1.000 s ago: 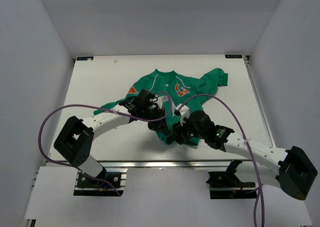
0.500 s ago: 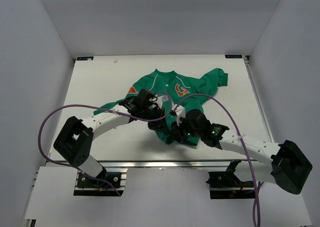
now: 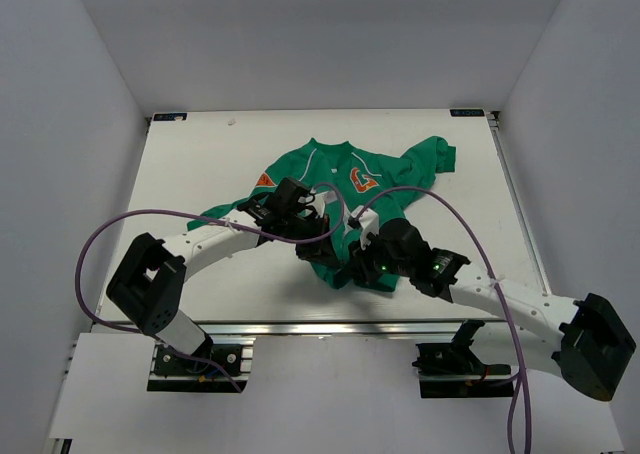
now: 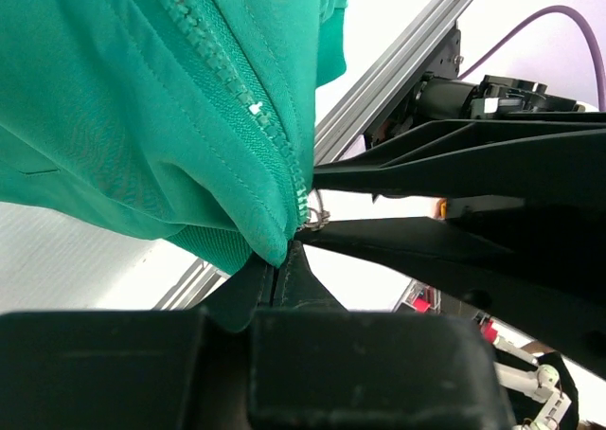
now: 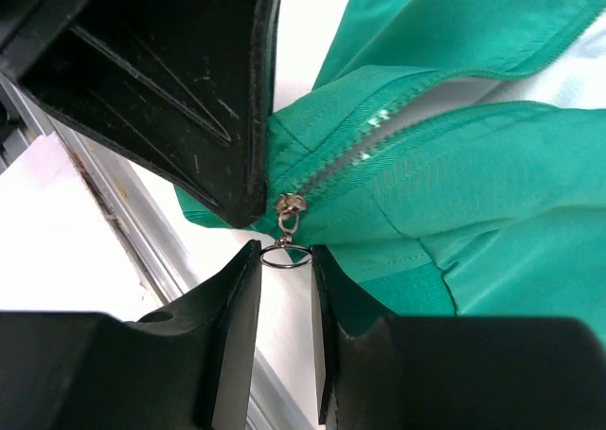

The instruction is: Zip up the jacket

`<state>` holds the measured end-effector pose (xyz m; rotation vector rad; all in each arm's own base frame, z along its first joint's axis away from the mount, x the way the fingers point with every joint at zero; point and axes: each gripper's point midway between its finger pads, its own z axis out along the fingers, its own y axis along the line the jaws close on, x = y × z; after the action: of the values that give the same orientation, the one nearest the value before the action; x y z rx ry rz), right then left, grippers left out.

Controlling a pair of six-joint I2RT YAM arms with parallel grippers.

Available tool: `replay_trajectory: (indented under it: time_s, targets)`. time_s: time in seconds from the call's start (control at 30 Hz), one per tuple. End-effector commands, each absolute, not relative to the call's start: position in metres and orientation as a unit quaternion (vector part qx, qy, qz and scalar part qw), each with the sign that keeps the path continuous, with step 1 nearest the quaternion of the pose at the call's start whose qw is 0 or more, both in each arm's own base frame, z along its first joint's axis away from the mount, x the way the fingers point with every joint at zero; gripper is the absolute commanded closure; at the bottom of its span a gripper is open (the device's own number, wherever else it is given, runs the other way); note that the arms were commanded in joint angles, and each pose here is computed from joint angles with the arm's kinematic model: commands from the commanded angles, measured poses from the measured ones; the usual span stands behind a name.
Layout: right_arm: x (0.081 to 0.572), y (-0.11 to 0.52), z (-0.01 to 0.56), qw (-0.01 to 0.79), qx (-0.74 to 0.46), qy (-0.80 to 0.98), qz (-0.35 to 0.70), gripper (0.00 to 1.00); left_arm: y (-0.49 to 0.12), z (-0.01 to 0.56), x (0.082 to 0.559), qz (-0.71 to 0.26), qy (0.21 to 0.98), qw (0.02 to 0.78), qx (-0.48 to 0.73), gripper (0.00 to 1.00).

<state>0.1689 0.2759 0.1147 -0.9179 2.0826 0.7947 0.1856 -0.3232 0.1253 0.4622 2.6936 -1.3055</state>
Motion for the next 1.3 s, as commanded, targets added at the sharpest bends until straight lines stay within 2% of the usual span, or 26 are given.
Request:
replay_trajectory:
  time_s: [0.0,0.23,0.6,0.73,0.87,1.03,1.27]
  targets:
    - [0.181,0.275,0.145,0.395,-0.327,0.803,0.305,1.0,-0.322,0.139,0.184,-0.431,0.884,0.073,0.168,1.0]
    - [0.189,0.277,0.164,0.419,-0.336,0.789,0.297,1.0,-0.318,0.134,0.185,-0.413,0.892,0.073,0.168,1.0]
    - [0.168,0.31,0.176,0.368,-0.397,0.754,0.371,1.0,-0.318,0.133,0.184,-0.416,0.889,0.073,0.175,1.0]
    - [0.164,0.315,0.171,0.35,-0.391,0.76,0.384,0.94,-0.319,0.137,0.184,-0.423,0.886,0.077,0.176,1.0]
    - [0.174,0.314,0.163,0.347,-0.356,0.784,0.373,0.77,-0.322,0.141,0.182,-0.435,0.879,0.076,0.18,1.0]
    - [0.181,0.318,0.165,0.355,-0.324,0.788,0.385,0.64,-0.322,0.143,0.181,-0.439,0.877,0.077,0.181,1.0]
    - [0.181,0.321,0.166,0.355,-0.318,0.784,0.398,0.6,-0.322,0.145,0.179,-0.444,0.875,0.078,0.179,1.0]
